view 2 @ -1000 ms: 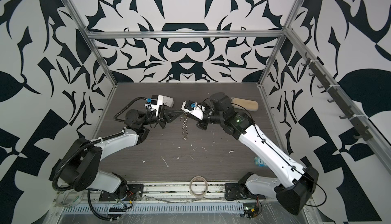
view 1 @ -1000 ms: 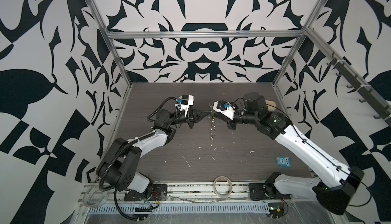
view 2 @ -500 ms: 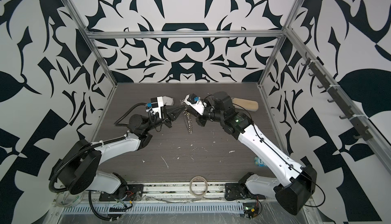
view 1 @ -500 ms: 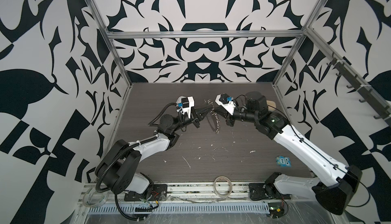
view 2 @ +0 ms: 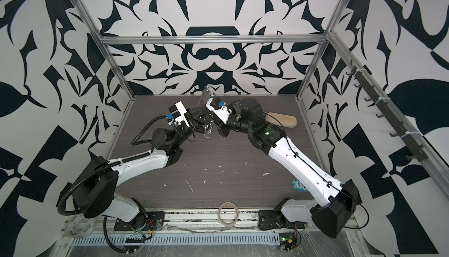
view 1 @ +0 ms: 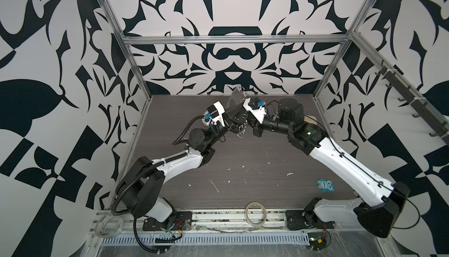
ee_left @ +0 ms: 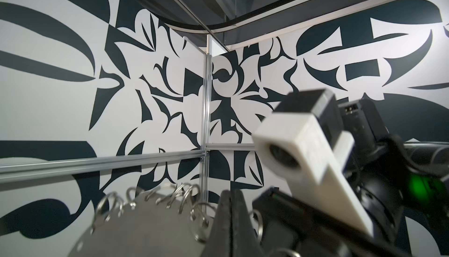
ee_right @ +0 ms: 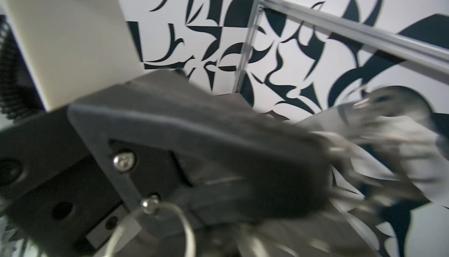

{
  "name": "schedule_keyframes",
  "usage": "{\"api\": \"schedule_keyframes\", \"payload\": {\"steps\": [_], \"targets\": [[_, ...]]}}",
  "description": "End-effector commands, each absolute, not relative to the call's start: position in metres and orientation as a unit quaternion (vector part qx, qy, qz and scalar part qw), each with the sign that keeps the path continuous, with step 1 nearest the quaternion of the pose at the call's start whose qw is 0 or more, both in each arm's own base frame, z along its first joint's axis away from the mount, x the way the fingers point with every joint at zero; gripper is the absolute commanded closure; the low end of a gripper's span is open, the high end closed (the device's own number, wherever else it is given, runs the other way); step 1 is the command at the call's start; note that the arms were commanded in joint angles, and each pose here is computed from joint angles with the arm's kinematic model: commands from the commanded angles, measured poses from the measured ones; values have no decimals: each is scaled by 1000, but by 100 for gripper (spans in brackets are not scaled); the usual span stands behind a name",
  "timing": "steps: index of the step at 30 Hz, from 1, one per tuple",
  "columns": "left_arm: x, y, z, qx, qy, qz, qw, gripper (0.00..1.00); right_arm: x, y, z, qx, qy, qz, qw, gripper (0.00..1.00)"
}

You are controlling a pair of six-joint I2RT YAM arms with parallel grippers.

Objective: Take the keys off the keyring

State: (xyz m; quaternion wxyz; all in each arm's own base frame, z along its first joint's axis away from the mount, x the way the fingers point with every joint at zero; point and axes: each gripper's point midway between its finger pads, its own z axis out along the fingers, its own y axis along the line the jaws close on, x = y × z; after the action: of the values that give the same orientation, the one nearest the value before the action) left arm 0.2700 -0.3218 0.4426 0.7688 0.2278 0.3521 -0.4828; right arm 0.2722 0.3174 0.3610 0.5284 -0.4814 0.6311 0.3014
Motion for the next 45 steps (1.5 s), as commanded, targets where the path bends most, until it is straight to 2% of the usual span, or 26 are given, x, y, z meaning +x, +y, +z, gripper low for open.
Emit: {"api": "schedule_keyframes", "payload": {"steps": [1,6,13,26,32,37,45], "targets": [[272,-339,444,239,350,-493,760,100,236,339,399,-519,570,363,523,100],[272,-334,447,235,348,-489,765,100,247,319,423,-484,569,350,565,100],[282,-320,446,231,353,-472,774,100,244,298,423,-481,584,328,566,100],[317,-281,418,207,428,-441,761,100,262,225,403,-448,652,243,562,100],[324,-267,387,213,540,-381,719,100,274,198,384,-416,690,211,553,100],[311,-246,350,217,634,-326,667,100,287,184,351,-363,737,193,536,100],[289,-190,302,142,764,-241,581,100,290,163,298,-271,802,183,500,100]]}}
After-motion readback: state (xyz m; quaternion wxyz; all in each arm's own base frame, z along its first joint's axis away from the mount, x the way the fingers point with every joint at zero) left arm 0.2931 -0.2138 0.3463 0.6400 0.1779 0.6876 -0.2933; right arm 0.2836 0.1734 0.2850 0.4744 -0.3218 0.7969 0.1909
